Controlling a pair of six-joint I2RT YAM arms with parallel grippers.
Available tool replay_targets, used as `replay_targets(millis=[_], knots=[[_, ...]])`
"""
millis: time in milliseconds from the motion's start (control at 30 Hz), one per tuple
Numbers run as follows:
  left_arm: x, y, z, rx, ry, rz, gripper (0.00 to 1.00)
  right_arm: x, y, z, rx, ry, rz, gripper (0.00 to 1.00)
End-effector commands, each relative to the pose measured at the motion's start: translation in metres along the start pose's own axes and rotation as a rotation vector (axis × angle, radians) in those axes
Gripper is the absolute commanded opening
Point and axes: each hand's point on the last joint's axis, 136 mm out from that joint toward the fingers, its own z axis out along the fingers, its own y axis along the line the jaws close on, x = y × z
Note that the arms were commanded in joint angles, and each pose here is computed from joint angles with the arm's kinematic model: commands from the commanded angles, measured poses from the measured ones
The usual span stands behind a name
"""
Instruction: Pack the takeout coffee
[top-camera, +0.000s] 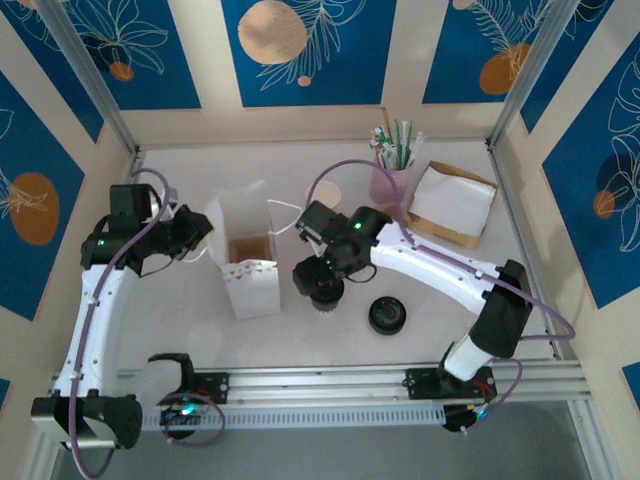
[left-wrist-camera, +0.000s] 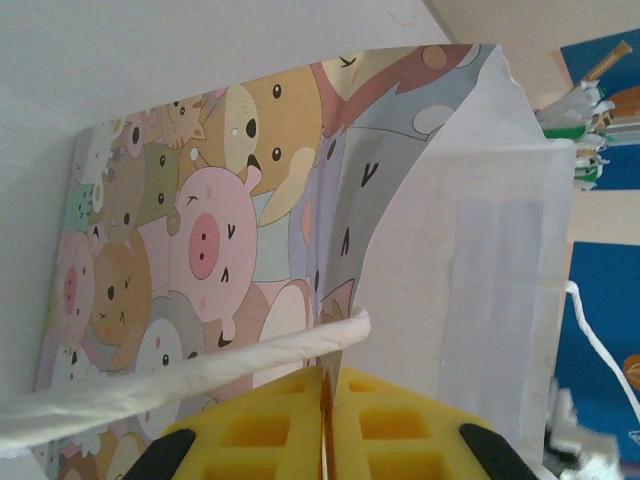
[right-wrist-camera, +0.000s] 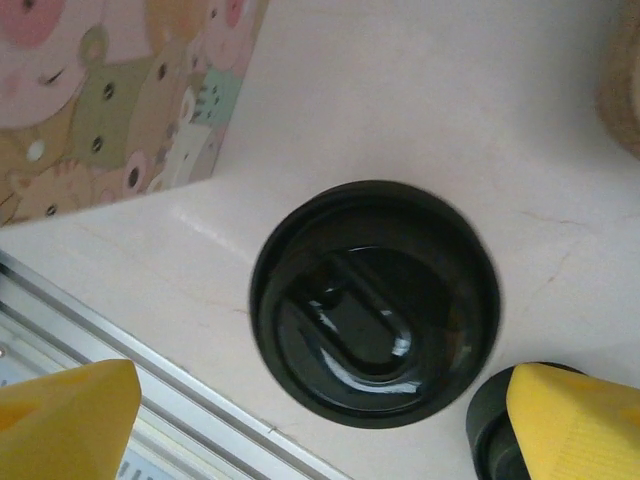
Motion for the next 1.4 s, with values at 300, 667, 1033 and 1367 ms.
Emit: replay_targets(millis=[300, 667, 1033, 1367], knots=[[-0.007, -0.003, 0.004, 0.031, -0.001, -0.033, 0.1, -0.004, -0.011, -0.006, -0.053, -0.018, -0.305, 0.9], [-0.01, -0.001, 0.005, 0.015, -0.003, -0.026, 0.12, 0.011, -0.006, 0.011, -0.077, -0.012, -0.394, 0.87], [-0.01, 0.001, 0.005, 0.014, -0.007, -0.025, 0.12, 0.013, -0.004, 0.03, -0.051, 0.036, -0.353, 0.86], [-0.009, 0.001, 0.005, 0.013, -0.007, -0.024, 0.12, 0.015, -0.009, 0.039, -0.022, 0.066, -0.332, 0.85]])
